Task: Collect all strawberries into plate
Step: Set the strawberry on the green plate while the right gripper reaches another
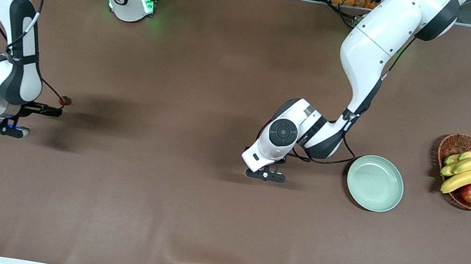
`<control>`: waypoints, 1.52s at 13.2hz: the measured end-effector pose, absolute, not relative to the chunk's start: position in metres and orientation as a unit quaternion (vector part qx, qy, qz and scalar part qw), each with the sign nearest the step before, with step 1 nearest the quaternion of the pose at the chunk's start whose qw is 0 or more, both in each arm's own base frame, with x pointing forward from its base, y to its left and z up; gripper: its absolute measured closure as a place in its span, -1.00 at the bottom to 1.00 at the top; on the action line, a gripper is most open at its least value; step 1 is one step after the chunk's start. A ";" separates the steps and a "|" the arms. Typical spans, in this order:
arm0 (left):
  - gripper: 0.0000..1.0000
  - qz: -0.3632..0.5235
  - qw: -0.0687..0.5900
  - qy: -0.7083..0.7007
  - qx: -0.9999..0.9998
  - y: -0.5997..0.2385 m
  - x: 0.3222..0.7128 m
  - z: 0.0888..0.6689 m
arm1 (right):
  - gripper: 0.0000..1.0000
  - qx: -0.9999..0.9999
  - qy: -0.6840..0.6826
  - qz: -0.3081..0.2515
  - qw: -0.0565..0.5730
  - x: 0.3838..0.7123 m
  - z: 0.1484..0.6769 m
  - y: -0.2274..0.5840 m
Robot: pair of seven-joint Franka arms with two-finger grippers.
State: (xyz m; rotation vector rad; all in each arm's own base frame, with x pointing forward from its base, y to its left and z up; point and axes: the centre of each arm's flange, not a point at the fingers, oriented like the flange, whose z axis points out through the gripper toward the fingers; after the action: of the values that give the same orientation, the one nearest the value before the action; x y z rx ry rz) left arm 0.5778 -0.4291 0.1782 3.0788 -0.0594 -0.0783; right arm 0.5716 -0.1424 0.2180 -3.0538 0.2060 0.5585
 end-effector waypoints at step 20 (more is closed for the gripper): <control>0.26 -0.096 -0.012 0.028 0.995 -0.108 0.660 0.290 | -1.00 -0.978 0.061 0.201 0.016 0.527 0.171 -0.144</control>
State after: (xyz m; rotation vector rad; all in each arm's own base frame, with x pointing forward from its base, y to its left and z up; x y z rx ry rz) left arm 0.6598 -0.1082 0.2902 3.1500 0.0882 -0.3052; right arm 0.5268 -0.1444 0.1710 -3.0401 0.1885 0.6260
